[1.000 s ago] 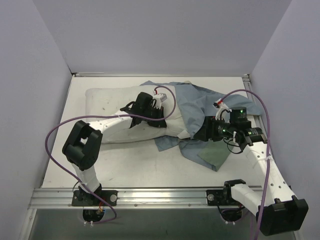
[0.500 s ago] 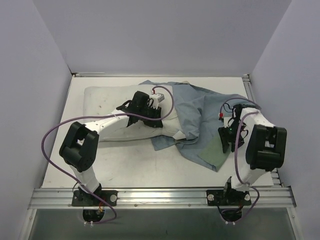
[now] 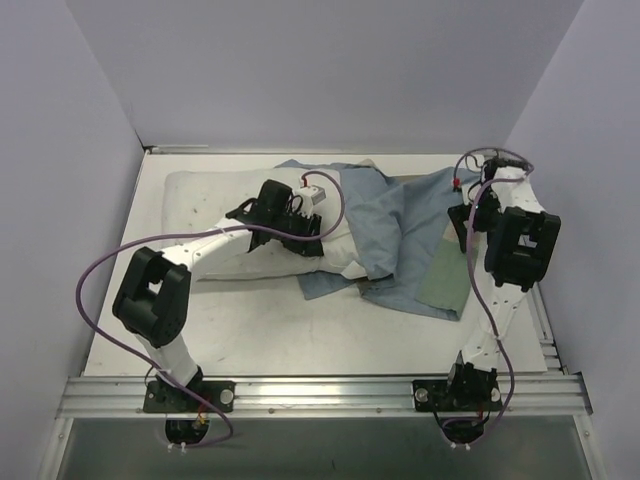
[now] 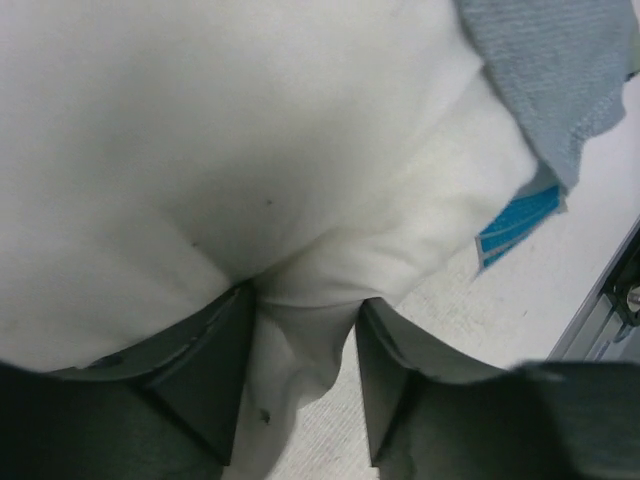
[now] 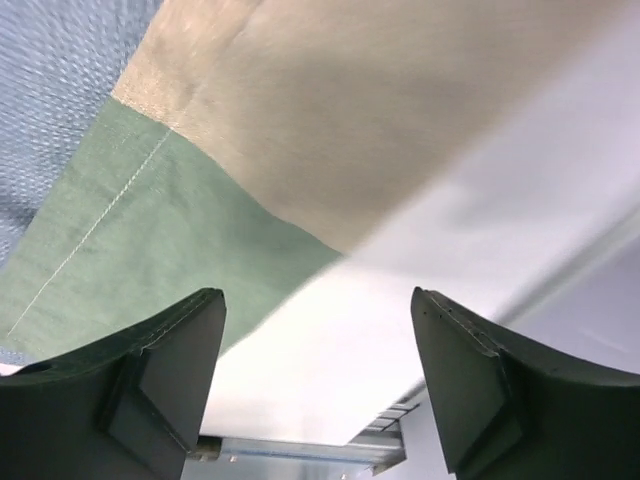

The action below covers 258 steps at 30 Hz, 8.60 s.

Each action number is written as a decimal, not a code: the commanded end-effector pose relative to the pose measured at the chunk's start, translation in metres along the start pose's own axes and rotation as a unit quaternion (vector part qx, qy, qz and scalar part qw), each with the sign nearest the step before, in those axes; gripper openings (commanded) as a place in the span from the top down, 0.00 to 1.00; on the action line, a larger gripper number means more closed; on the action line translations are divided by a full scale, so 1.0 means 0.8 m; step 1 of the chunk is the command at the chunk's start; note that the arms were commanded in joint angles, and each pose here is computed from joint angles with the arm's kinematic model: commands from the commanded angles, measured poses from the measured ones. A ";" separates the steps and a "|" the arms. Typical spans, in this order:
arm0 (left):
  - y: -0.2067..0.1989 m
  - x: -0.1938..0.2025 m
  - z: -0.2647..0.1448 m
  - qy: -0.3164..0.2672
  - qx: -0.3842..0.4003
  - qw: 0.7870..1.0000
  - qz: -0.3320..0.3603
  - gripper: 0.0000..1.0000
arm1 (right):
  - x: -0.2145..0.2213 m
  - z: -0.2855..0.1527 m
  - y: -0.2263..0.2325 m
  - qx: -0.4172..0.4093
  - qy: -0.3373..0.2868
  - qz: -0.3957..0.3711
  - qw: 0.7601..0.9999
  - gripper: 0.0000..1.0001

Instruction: Put the pillow into the pillowcase

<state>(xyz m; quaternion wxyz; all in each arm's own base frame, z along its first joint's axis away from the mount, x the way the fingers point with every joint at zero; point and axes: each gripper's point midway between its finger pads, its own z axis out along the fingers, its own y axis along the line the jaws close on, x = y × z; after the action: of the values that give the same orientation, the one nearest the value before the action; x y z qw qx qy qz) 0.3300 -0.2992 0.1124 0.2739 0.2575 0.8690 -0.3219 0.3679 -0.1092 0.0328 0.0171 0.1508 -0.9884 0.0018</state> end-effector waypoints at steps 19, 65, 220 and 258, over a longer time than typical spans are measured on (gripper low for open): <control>-0.047 0.119 0.004 0.126 0.041 0.860 0.493 0.42 | 0.127 -0.045 0.181 -0.120 0.084 -0.036 0.989 0.32; -0.144 0.132 -0.194 0.161 0.231 0.856 0.433 0.45 | 0.018 -0.178 0.158 -0.129 -0.157 -0.065 0.977 0.25; -0.097 -0.174 0.045 -0.178 -0.007 0.984 0.027 1.00 | -0.058 -0.007 0.320 -0.211 -0.388 0.238 0.865 0.73; -0.062 0.066 0.147 0.004 0.057 0.979 -0.198 1.00 | 0.021 -0.150 0.277 0.008 -0.349 -0.026 0.937 0.58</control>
<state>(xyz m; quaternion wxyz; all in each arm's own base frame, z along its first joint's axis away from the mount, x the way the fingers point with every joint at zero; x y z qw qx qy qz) 0.3287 -0.4191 0.0662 0.2784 0.1267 0.8435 -0.4415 0.2819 0.1211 0.1780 -0.3489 0.1431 -0.9194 -0.1118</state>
